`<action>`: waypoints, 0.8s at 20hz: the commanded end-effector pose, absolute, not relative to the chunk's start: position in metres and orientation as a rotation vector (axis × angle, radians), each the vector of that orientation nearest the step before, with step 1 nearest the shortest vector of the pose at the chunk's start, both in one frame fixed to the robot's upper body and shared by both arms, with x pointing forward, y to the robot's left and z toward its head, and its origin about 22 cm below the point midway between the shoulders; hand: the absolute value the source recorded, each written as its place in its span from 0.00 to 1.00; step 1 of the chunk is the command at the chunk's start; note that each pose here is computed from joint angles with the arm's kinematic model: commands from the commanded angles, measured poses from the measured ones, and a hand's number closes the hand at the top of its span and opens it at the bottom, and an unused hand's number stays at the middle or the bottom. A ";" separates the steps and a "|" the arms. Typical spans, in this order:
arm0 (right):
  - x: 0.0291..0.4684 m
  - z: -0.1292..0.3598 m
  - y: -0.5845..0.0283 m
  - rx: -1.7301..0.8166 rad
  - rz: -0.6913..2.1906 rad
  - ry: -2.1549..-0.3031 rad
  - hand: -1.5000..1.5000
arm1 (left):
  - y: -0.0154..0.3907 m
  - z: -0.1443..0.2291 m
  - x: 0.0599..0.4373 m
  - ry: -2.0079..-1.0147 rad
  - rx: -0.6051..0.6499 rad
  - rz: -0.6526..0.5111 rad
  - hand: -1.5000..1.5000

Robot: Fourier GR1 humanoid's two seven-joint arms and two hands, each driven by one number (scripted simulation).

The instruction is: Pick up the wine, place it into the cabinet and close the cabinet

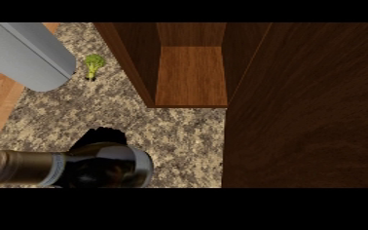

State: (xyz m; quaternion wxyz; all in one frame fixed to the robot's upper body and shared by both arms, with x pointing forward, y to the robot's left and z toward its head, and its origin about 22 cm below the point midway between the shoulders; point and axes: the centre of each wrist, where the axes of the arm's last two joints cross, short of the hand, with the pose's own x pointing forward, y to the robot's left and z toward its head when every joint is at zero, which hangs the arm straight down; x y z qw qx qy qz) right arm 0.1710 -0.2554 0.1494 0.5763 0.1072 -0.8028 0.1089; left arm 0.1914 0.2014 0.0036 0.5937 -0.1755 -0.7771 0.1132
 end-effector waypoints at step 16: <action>0.166 0.151 -0.268 0.236 0.276 -1.903 0.00 | 0.114 0.026 0.277 -1.853 -0.239 0.130 1.00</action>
